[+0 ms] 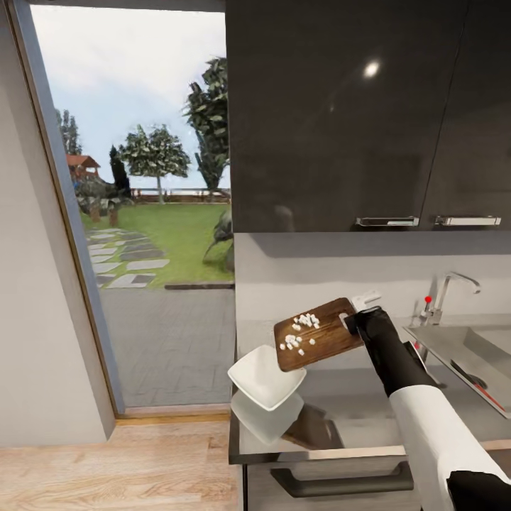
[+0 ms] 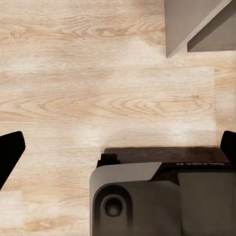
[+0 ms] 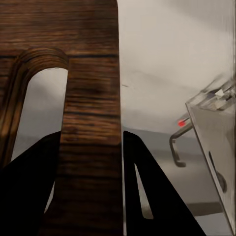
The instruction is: In the kitchen, take the Vidalia onion out of the sink, dice it on the chopping board with the paring knife, put the diced onion into the bowl on the countertop, then place both the paring knife and the chopping board into the sink.
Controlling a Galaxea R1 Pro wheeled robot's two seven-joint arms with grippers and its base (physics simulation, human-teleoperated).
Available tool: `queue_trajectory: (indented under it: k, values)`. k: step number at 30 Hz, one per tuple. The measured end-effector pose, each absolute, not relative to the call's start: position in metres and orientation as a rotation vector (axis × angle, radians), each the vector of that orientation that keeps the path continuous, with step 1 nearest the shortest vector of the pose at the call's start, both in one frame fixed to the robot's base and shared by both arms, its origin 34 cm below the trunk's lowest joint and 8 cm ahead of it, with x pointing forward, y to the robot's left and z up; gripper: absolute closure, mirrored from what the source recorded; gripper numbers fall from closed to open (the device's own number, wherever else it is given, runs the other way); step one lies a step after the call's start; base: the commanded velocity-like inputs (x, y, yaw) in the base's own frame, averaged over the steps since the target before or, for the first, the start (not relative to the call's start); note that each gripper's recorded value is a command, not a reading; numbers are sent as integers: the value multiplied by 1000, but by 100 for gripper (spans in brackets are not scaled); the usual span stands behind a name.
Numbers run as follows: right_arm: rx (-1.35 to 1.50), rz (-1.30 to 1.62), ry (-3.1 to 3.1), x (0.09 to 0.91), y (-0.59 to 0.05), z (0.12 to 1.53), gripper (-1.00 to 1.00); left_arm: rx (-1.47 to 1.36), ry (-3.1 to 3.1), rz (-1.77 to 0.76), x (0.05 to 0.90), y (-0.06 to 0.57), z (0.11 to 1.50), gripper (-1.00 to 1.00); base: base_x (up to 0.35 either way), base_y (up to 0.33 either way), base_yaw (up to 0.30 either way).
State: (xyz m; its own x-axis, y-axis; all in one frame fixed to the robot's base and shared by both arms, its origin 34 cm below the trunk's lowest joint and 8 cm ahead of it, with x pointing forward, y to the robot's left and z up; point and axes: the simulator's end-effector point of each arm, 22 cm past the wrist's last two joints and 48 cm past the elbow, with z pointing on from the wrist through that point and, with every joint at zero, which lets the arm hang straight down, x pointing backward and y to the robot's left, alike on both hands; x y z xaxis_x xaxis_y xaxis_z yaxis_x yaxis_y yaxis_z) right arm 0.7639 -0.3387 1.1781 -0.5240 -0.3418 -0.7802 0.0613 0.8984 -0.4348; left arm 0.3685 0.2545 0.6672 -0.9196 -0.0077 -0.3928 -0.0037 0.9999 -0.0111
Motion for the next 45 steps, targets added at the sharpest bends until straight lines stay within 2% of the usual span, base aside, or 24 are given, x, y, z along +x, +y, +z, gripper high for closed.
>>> queue_trajectory:
  k: [10,15,35,40,45]
  values:
    - [-288,-526,2093,761,-292,1182,100,-9,2738,-13,368,255,667,-100,0,0,0]
    - [-354,-667,2052,760,-277,1194,100,-9,2738,-13,368,255,667,-100,0,0,0]
    - [-333,-697,1996,760,-283,1220,100,-9,2740,-12,368,256,667,-100,0,0,0]
    - [-166,-510,2069,753,-327,1209,100,-9,2738,-10,368,256,667,-100,0,0,0]
    - [-126,-303,2113,749,-348,1195,100,-9,2738,-11,368,255,667,-100,0,0,0]
